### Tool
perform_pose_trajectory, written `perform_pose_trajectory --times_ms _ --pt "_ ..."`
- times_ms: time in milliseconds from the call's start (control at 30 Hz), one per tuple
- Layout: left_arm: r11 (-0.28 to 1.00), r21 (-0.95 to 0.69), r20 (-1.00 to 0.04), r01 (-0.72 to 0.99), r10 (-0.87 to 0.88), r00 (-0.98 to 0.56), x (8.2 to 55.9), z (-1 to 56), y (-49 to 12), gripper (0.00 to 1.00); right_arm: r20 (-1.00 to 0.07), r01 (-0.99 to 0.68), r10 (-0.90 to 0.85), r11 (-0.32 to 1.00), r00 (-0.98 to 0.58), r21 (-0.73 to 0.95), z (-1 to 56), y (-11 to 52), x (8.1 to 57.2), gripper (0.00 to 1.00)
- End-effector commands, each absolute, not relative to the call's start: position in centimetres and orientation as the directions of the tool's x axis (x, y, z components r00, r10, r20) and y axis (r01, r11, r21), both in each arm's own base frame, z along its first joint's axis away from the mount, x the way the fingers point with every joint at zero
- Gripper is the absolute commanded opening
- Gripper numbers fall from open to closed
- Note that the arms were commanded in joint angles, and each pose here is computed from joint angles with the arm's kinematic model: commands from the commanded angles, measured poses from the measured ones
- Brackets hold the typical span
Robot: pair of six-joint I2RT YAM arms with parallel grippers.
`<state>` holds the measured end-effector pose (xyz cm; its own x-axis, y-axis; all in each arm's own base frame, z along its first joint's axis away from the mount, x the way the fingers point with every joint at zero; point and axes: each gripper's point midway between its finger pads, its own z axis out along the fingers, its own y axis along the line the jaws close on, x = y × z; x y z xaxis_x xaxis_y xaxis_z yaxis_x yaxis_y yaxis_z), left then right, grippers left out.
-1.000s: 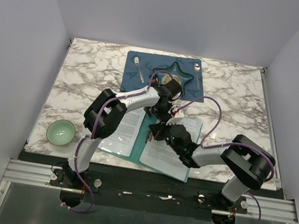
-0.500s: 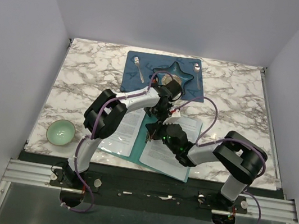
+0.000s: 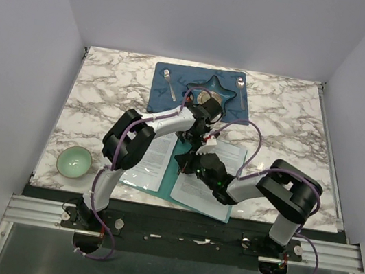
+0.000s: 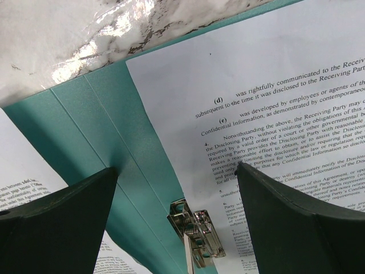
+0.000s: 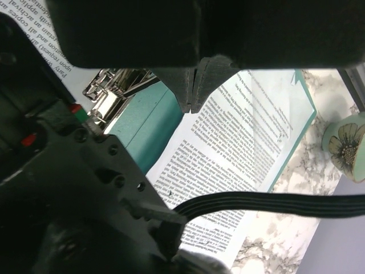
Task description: Put the files into the folder
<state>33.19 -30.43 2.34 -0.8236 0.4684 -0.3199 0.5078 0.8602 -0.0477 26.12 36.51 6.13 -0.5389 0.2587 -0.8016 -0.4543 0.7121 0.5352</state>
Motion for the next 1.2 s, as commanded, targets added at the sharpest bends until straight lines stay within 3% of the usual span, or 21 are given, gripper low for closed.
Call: perform_pose_trajectory --times_ms 0,1167 --pt "0.859 -0.010 -0.235 0.511 0.495 -0.837 31.9 0.0 -28.6 0.99 -0.813 -0.503 0.231 0.686 -0.535 0.526 6.6 37.9 25.3 0.01" --pt "0.853 -0.008 -0.248 0.521 0.503 -0.828 31.7 0.7 -28.3 0.99 -0.717 -0.425 0.104 0.744 -0.690 0.516 0.3 35.5 21.5 0.01"
